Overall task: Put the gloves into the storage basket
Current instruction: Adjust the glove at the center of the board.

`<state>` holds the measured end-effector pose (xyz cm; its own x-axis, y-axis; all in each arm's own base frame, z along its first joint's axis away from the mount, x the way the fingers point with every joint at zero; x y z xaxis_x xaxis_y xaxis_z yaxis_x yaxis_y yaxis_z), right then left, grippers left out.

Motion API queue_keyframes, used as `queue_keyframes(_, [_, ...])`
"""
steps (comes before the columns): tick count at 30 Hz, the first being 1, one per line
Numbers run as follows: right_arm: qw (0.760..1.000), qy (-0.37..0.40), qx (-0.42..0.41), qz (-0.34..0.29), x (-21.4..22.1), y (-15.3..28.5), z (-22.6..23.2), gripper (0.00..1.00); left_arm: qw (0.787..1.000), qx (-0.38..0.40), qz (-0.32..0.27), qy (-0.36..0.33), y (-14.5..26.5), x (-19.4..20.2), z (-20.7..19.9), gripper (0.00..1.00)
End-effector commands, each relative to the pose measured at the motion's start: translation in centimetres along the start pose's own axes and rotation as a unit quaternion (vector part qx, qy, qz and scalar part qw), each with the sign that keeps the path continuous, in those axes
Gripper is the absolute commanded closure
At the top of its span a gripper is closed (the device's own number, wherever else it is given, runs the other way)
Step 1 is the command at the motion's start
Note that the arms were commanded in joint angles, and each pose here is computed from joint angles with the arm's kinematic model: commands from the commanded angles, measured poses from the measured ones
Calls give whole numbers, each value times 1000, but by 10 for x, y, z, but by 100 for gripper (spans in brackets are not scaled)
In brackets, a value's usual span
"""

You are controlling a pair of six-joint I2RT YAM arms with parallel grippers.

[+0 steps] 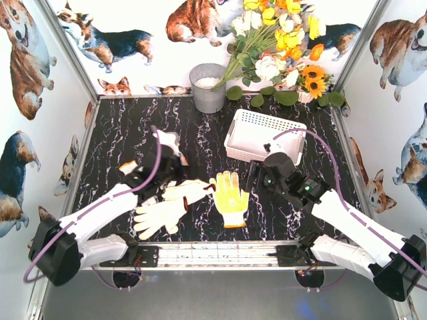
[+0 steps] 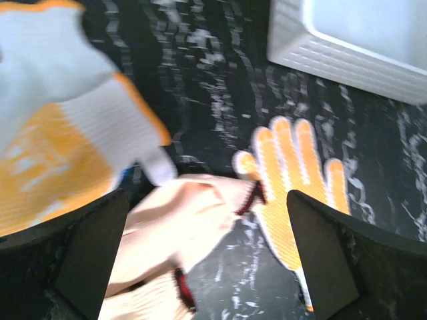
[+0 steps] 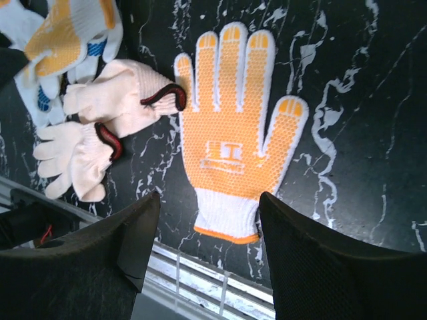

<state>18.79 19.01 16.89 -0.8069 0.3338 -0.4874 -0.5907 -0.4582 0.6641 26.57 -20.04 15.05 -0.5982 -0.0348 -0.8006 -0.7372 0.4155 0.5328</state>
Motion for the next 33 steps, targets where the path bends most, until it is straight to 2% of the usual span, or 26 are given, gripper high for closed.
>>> queue_keyframes(1, [1000,24,6,0,-12,3,-1,37,996,-79,40,-2,12,9,49,1])
queue_keyframes(4, [1000,2,-16,12,-6,-2,4,37,989,-130,69,-33,10,16,70,0])
queue_keyframes(5, [999,-5,-27,17,-2,-3,6,37,985,-154,66,-42,9,6,76,1])
queue_keyframes(8, [998,-25,-45,22,5,-6,7,37,975,-201,74,-57,1,6,97,7])
queue_keyframes(13, [997,-37,-49,38,14,-7,4,37,973,-209,80,-62,-21,13,110,21])
queue_keyframes(19, [998,-35,-28,49,22,-6,-7,37,974,-196,94,-60,-37,26,110,43])
queue_keyframes(22, [998,-38,-28,49,22,-4,-7,37,973,-199,101,-62,-41,31,113,46])
queue_keyframes(26, [998,-41,-26,44,21,-4,-8,37,972,-202,103,-66,-44,33,115,60])
queue_keyframes(28, [998,-43,-25,45,21,-4,-8,37,968,-205,123,-73,-43,52,121,68])
queue_keyframes(31, [998,-46,-26,46,21,-3,-7,37,967,-200,135,-75,-46,60,123,86])
queue_keyframes(33, [998,-46,-28,44,20,-3,-6,37,969,-197,134,-71,-46,59,121,94])
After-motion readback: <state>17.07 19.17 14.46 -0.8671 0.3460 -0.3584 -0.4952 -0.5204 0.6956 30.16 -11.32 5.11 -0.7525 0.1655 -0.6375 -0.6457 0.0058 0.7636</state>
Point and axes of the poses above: each gripper's point midway between its finger pads, its own y axis back along the fingers, its own z axis along the line the jaws close on, x = y × z, the point moved 2 cm from there along y, back along the fingers, and after that the axes turned 9 degrees about -y, right-handed, at the moved point
